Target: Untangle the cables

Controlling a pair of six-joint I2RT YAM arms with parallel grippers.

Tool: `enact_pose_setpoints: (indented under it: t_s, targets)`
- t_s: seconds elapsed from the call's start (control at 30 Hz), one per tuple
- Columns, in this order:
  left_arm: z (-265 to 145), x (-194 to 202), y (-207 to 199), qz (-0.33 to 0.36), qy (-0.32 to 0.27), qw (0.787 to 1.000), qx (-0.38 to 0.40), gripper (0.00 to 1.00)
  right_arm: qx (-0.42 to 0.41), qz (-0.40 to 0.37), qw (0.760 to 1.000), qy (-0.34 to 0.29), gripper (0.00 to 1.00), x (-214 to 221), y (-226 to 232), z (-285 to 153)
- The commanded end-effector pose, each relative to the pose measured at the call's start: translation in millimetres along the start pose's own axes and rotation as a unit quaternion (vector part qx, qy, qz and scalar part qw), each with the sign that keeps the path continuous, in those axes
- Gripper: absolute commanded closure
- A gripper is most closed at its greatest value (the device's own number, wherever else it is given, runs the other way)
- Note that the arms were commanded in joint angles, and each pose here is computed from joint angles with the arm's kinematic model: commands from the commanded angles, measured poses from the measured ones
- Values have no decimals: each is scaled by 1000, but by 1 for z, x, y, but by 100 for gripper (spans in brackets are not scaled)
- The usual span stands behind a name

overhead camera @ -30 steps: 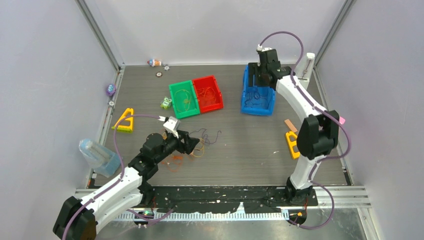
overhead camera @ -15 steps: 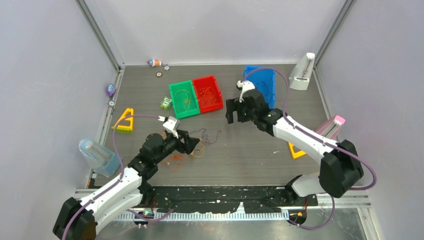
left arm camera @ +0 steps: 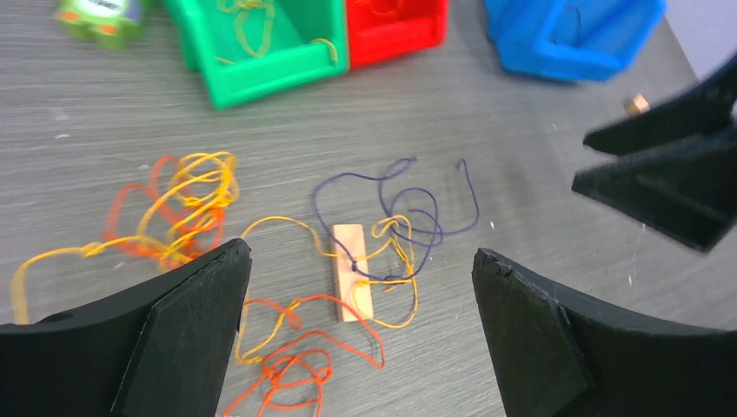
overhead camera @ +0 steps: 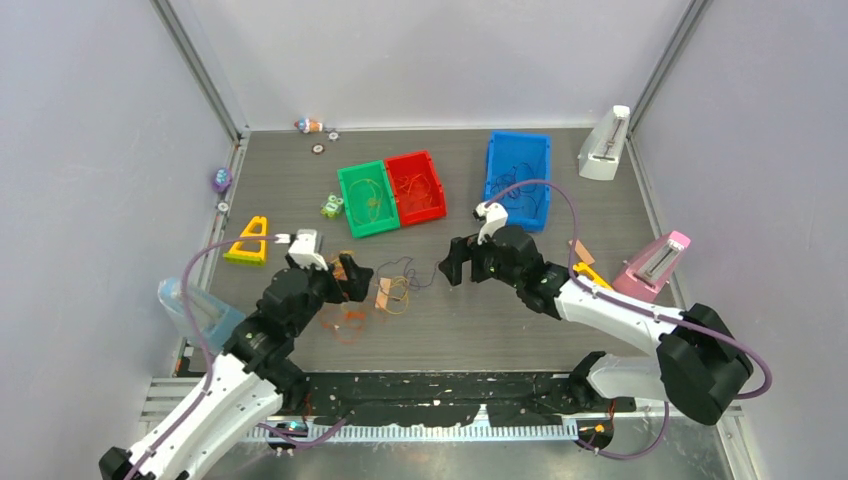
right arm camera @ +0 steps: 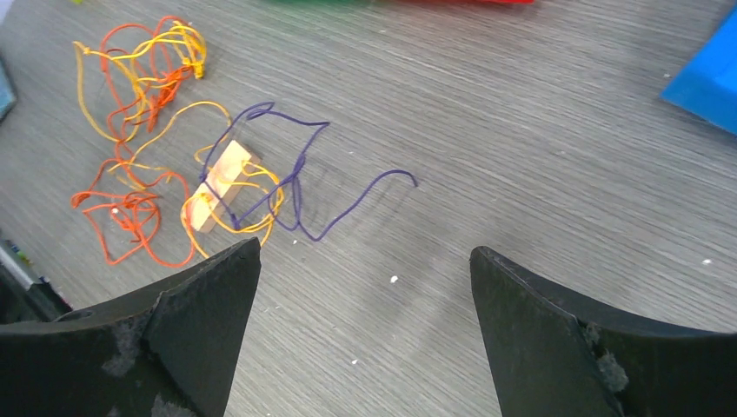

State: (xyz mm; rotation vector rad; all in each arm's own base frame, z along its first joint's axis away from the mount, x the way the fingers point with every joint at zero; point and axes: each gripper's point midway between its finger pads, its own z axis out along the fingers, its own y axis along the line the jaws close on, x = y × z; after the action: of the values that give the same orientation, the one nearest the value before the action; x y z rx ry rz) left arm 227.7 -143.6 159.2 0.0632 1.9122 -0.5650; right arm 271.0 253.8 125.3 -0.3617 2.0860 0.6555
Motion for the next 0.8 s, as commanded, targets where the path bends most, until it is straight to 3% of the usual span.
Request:
enact_pose_setpoints:
  t_s: [0.0,0.2,0.6,0.7,0.77]
  targets:
    - [-36,-12,41,-31,22,990,-139,0,-60,5,996,-64,5,-29,28,-1]
    - [-50,-6,52,-50,82,978,-185,0,-87,17,995,-53,2,-23,40,13]
    - [-65,-20,60,-71,74,971,-217,0,-144,-12,989,-28,3,-20,124,49]
    - [-61,-17,59,-79,76,972,-206,0,-135,-13,991,0,6,-4,131,67]
    - [-55,-16,56,-93,71,975,-191,0,-74,-12,997,6,7,-1,116,82]
